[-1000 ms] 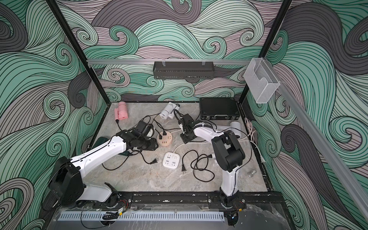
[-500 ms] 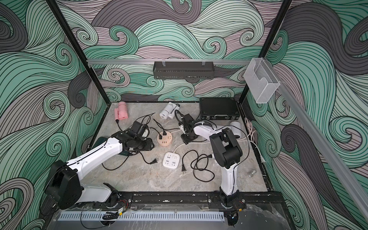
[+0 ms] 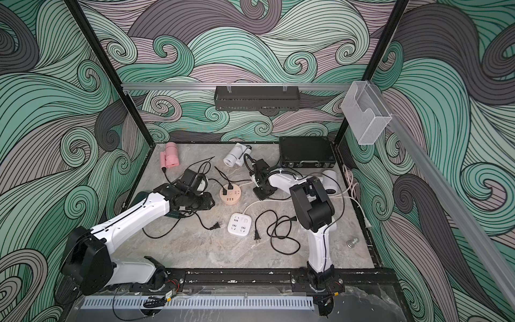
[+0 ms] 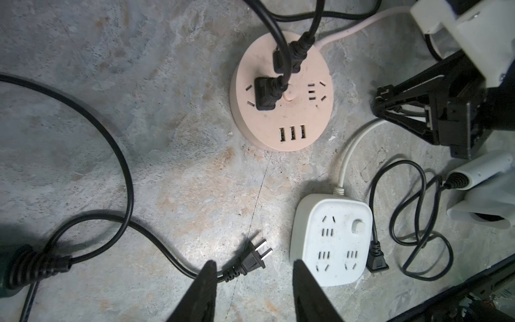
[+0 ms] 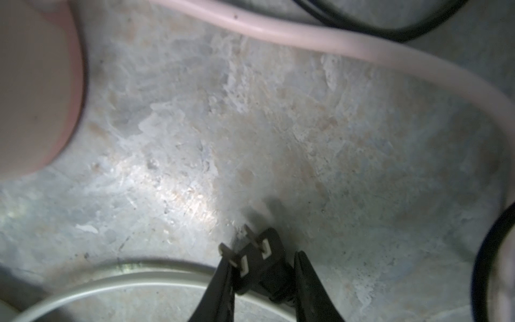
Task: Charge the blow dryers
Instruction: Pick up the plug from the center of the board.
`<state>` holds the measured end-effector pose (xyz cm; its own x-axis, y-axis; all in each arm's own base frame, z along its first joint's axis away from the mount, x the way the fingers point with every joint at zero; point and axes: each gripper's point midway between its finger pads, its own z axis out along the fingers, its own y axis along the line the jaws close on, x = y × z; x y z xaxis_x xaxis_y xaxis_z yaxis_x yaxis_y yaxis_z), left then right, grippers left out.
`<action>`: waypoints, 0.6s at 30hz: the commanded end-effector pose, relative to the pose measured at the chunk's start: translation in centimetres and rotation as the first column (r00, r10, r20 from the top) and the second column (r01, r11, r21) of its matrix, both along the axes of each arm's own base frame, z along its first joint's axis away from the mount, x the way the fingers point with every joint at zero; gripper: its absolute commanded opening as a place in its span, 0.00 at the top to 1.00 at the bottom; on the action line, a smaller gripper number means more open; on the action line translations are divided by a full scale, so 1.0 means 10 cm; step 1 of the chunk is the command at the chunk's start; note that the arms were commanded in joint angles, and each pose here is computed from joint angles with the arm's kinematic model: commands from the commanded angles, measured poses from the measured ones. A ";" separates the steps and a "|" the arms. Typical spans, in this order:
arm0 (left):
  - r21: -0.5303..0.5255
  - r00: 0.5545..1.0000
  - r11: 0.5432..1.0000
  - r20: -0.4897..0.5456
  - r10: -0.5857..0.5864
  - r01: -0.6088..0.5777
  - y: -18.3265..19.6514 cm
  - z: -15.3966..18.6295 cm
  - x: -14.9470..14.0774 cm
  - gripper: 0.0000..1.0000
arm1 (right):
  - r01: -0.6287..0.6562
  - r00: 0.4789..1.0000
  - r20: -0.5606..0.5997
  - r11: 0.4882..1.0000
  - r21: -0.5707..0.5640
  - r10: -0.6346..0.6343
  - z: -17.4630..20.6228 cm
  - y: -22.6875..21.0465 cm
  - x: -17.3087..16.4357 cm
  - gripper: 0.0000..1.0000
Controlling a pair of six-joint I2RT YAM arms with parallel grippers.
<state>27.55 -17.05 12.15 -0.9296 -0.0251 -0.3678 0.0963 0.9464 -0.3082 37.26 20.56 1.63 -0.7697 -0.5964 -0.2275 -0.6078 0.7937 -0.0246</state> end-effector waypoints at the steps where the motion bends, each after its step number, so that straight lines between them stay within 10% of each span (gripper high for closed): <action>1: -0.009 0.999 0.999 0.012 0.033 -0.033 0.07 0.11 -0.01 0.56 | -0.013 1.000 0.014 1.000 0.001 0.013 0.07 0.01 0.05 0.81; 9: -0.099 0.999 0.994 0.019 0.041 -0.039 -0.04 0.39 -0.02 0.57 | -0.020 0.995 0.099 0.997 0.072 0.013 0.54 0.08 0.08 0.89; 18: -0.459 0.999 0.888 -0.022 -0.026 0.013 -0.75 0.84 0.21 0.54 | -0.090 0.981 0.186 0.983 0.159 0.060 1.28 0.25 -0.24 0.87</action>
<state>28.42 -22.13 17.84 -0.9376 -0.1364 -0.3199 0.0846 0.8029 -0.5900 36.75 22.32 12.89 -0.6820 -0.5738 -0.4535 -0.6312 0.7750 -0.0315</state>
